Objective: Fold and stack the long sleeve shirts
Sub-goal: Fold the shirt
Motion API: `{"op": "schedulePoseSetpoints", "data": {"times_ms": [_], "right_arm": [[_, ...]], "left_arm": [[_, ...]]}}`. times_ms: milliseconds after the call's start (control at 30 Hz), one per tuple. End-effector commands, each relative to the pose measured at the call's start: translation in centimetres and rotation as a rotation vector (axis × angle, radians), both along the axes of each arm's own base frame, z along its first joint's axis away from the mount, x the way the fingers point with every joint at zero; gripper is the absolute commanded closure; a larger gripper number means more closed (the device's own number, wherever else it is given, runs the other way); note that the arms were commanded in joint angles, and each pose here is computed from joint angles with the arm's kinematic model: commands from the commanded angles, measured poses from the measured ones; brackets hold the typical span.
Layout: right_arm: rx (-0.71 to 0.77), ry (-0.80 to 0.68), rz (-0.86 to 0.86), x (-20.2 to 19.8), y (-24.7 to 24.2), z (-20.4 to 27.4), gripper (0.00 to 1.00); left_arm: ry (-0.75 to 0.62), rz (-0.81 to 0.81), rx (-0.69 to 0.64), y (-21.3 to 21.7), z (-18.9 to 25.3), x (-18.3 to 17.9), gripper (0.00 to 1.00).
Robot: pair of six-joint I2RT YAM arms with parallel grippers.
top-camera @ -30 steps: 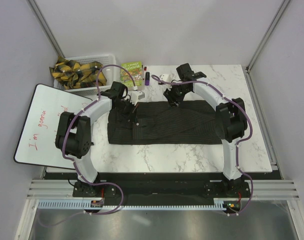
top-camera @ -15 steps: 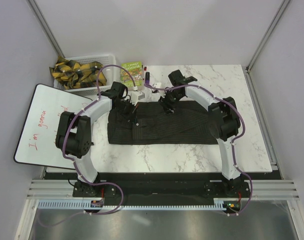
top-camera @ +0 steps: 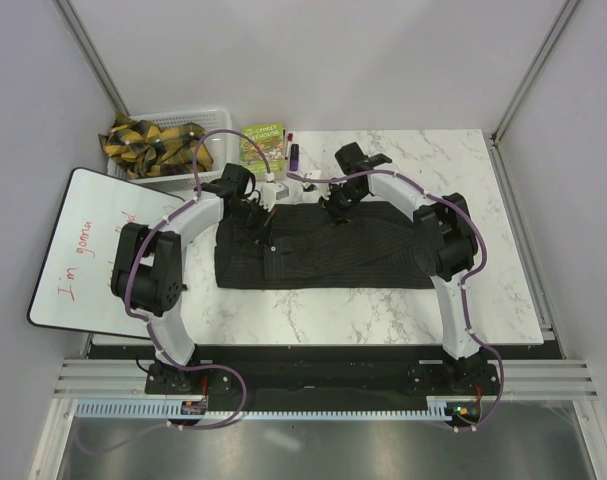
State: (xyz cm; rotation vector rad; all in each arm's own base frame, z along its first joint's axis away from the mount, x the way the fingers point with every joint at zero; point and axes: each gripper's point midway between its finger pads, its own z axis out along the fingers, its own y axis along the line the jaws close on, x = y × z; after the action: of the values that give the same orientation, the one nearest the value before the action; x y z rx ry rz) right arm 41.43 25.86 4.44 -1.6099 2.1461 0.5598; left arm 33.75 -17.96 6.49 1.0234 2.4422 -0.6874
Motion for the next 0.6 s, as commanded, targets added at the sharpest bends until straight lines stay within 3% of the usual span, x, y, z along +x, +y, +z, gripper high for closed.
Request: {"op": "schedulePoseSetpoints", "data": {"times_ms": [0, 400, 567], "right_arm": [[0.010, -0.029, 0.051, 0.2, 0.5, 1.4, 1.00], [0.062, -0.126, -0.018, 3.1, -0.8, 6.1, 1.00], [0.042, -0.132, -0.052, 3.7, -1.3, 5.4, 1.00]], "left_arm": [[-0.031, -0.038, 0.011, 0.0, 0.0, 0.5, 0.96], [-0.101, -0.020, 0.013, -0.3, 2.6, 2.6, 0.97], [-0.103, 0.005, 0.066, 0.3, 1.6, 3.9, 0.98]]}}
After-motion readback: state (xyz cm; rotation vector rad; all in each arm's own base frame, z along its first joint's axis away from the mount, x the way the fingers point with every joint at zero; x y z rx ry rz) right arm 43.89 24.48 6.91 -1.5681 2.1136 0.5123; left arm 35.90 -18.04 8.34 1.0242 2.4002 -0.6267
